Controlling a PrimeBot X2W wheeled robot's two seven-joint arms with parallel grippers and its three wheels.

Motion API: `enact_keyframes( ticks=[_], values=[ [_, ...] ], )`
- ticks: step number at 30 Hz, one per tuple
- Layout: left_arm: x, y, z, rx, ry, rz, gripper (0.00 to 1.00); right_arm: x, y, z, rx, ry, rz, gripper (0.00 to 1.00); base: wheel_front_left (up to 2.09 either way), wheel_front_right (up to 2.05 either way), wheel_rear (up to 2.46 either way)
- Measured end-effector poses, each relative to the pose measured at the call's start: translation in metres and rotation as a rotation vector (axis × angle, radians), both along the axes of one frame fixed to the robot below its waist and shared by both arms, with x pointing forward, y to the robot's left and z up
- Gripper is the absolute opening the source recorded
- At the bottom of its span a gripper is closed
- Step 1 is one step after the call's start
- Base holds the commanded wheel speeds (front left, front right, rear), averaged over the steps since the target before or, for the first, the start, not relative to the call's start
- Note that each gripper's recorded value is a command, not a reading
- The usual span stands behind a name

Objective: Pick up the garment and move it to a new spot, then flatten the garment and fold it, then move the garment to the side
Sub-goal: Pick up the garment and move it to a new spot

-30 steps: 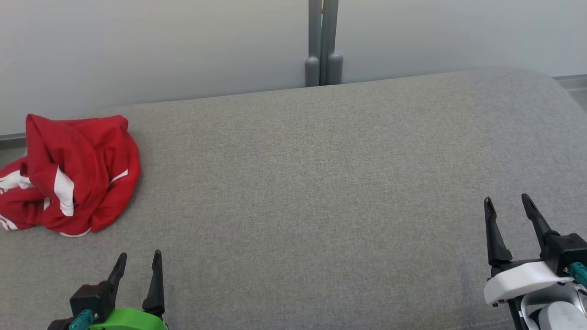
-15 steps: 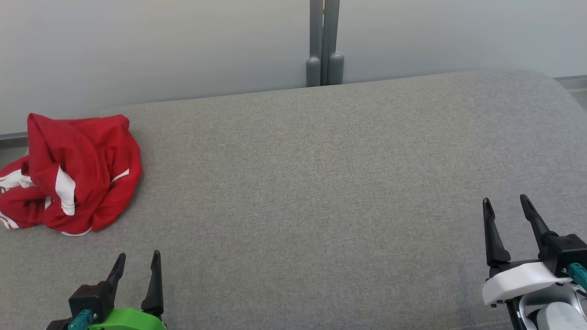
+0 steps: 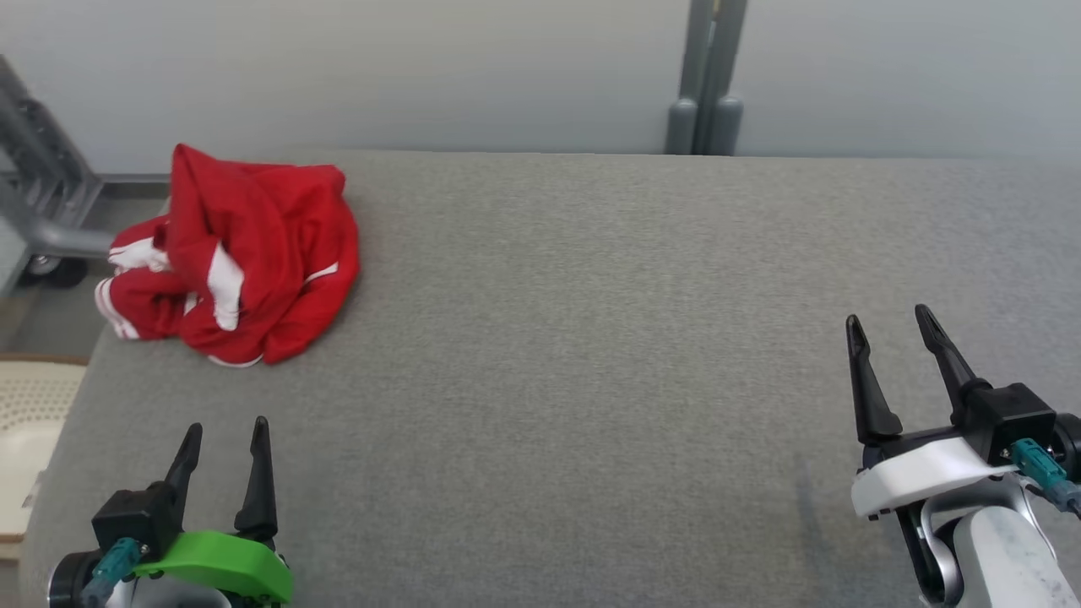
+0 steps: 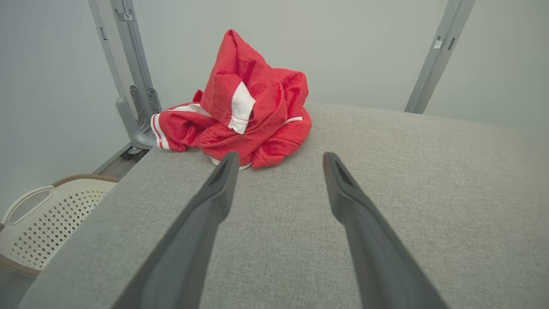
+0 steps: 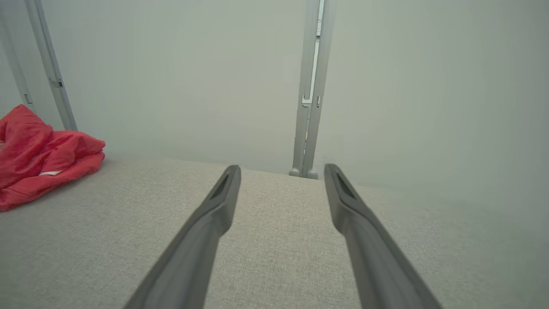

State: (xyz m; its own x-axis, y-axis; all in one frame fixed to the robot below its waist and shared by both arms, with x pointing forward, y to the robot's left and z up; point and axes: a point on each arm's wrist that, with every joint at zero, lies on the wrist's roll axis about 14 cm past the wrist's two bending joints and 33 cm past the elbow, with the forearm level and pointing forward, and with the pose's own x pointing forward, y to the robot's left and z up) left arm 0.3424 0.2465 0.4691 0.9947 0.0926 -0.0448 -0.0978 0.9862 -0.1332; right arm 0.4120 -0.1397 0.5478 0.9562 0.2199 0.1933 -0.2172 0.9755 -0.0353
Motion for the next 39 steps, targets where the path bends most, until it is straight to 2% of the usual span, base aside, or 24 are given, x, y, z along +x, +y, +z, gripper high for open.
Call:
enact_keyframes(
  ticks=[7,12,17,22,27,31,37,39],
  values=[
    [-0.042,0.064,0.008,0.014,-0.018,0.209,1.00,0.026,0.073,0.011,-0.008,-0.035,0.198,1.00,0.00,0.00,0.00],
    [-0.073,0.096,0.012,0.027,-0.022,0.329,1.00,0.033,0.115,0.005,-0.008,-0.022,0.307,1.00,0.00,0.00,0.00],
    [-0.090,0.109,0.010,0.032,-0.010,0.390,1.00,0.036,0.138,-0.003,-0.003,-0.003,0.366,1.00,0.00,0.00,0.00],
    [-0.086,0.106,0.009,0.033,-0.005,0.382,1.00,0.039,0.131,-0.012,-0.004,0.019,0.353,1.00,0.00,0.00,0.00],
    [-0.058,0.090,0.015,0.031,-0.024,0.313,1.00,0.042,0.119,-0.015,-0.010,0.022,0.326,1.00,0.00,0.00,0.00],
    [-0.008,0.072,0.026,0.044,-0.045,0.211,1.00,0.057,0.118,-0.014,-0.024,0.003,0.330,1.00,0.00,0.00,0.00],
    [0.075,0.068,0.043,0.079,-0.020,0.112,1.00,0.075,0.125,-0.030,-0.035,0.018,0.361,1.00,0.00,0.00,0.00],
    [0.085,0.069,0.041,0.082,0.003,0.104,1.00,0.077,0.124,-0.034,-0.035,0.025,0.361,1.00,0.00,0.00,0.00]
  ],
)
